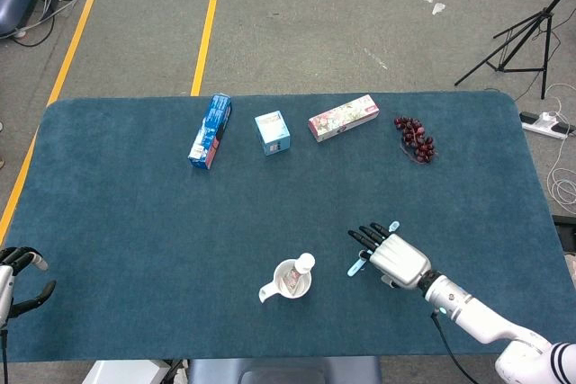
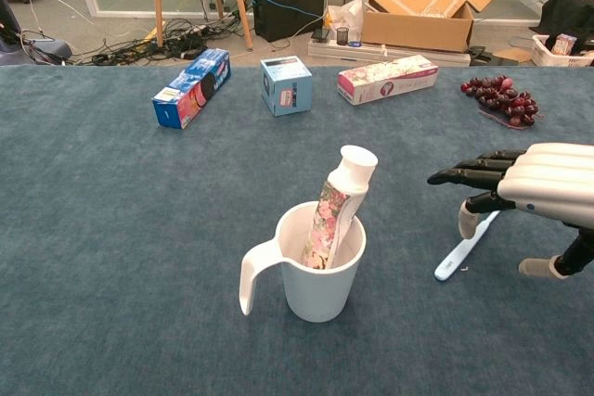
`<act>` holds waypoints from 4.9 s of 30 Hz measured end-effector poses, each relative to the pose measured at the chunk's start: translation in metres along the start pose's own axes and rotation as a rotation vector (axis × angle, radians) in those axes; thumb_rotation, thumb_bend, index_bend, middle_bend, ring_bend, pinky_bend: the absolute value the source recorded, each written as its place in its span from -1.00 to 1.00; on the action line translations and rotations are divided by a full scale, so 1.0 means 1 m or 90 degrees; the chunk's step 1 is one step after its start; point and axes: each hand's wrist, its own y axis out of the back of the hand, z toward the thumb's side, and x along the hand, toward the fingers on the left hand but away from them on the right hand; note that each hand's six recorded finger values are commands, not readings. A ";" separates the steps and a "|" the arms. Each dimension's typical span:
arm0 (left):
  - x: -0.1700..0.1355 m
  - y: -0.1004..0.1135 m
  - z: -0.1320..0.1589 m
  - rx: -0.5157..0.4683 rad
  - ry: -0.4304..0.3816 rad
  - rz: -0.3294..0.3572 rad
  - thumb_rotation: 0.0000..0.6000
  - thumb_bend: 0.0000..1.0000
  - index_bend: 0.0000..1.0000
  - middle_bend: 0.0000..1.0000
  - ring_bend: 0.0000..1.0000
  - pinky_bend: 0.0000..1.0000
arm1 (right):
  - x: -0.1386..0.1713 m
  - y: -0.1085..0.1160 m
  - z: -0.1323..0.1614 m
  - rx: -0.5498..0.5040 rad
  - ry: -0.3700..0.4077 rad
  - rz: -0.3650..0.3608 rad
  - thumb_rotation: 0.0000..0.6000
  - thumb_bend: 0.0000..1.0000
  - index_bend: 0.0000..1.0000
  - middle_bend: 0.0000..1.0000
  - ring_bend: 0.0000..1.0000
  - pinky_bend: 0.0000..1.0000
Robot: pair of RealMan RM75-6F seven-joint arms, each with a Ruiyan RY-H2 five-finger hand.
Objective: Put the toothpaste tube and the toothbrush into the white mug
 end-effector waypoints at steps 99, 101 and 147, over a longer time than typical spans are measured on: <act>-0.001 -0.001 0.001 0.003 -0.001 -0.004 1.00 -0.50 0.01 -0.19 -0.38 -0.34 | -0.021 0.010 -0.005 -0.041 -0.069 -0.132 1.00 -0.58 0.16 -0.97 -1.00 -0.78; -0.001 -0.001 0.001 0.003 -0.001 -0.004 1.00 -0.50 0.01 -0.19 -0.38 -0.34 | -0.021 0.014 -0.006 -0.040 -0.069 -0.137 1.00 -0.58 0.16 -0.97 -1.00 -0.78; 0.000 -0.006 0.001 0.010 0.001 -0.013 1.00 -0.50 0.01 -0.19 -0.38 -0.34 | 0.007 0.117 -0.005 -0.095 -0.062 -0.297 1.00 -0.58 0.16 -0.94 -1.00 -0.78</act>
